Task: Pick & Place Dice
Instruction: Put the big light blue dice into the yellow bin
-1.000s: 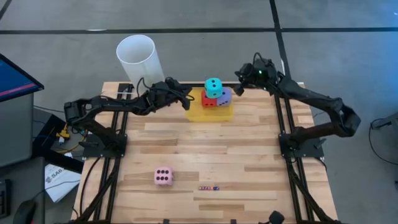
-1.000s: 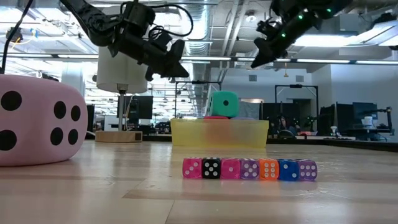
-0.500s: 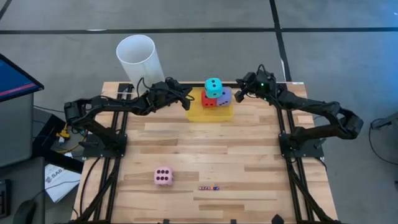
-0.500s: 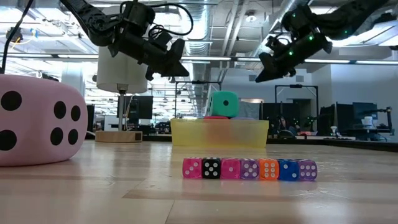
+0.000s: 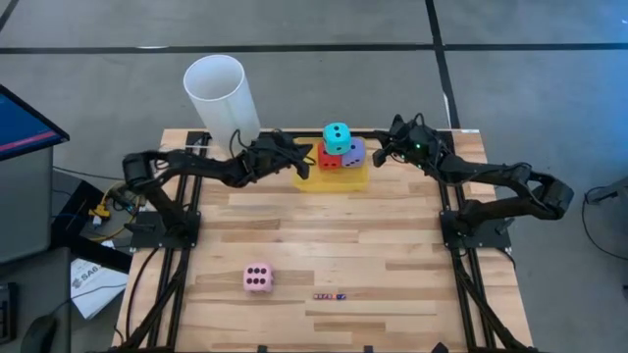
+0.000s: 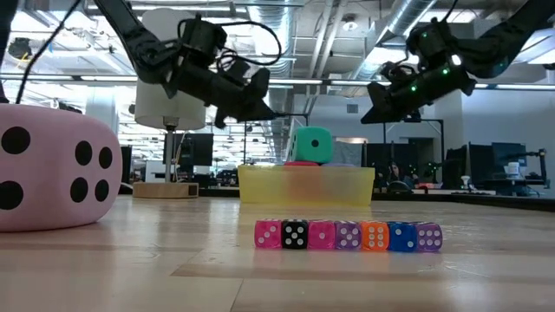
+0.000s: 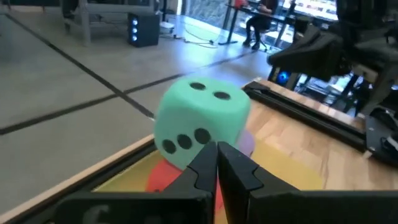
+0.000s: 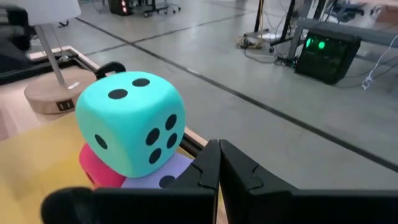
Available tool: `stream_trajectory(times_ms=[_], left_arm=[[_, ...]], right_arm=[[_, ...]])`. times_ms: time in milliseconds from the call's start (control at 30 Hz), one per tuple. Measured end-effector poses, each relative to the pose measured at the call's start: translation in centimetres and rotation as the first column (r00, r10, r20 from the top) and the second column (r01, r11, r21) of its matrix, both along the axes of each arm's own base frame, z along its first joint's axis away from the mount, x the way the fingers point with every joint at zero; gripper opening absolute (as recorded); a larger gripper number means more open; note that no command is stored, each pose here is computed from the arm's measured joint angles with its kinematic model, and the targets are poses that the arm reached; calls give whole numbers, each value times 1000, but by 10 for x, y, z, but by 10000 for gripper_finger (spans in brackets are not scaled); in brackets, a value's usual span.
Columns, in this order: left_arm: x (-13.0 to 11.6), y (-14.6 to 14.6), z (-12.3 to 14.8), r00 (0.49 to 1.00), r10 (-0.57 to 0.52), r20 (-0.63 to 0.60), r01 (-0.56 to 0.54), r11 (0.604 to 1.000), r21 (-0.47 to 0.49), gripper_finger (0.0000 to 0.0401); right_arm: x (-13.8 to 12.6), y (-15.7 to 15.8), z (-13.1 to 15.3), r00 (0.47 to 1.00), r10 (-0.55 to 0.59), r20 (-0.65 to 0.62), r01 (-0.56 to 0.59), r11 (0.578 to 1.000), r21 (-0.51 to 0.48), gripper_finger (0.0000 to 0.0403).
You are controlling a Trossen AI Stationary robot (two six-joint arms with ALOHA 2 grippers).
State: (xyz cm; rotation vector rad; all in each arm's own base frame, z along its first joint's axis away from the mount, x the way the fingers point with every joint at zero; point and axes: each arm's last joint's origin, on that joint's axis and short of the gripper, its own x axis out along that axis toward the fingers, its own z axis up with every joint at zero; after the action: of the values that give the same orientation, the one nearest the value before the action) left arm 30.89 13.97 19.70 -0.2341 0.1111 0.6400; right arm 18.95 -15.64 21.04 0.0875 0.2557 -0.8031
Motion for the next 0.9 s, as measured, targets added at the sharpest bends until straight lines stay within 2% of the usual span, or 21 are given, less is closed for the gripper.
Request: stream_trajectory(times_ms=[267,433,533,667,900], left_arm=[[3,3,-5,1000,2,23,-2,1000,13,3],[2,5,-5,999,34,21,-34,999,16,3],[1,6,-5,996,88,23,-88,996,23,3],[1,7,-2,994,104,46,-106,994,32,3],[2,6,0,993,93,69,-96,995,41,3]], right_arm=[[0,-1,2,1000,10,-13,-11,999,-50,1],[-5,-9,13,999,-2,-54,-11,969,-246,1],[-11,-16,18,998,-39,-46,24,955,-296,1],[-18,-23,17,996,-81,-24,71,960,-272,1],[-21,-24,9,994,-108,2,107,986,-131,1]])
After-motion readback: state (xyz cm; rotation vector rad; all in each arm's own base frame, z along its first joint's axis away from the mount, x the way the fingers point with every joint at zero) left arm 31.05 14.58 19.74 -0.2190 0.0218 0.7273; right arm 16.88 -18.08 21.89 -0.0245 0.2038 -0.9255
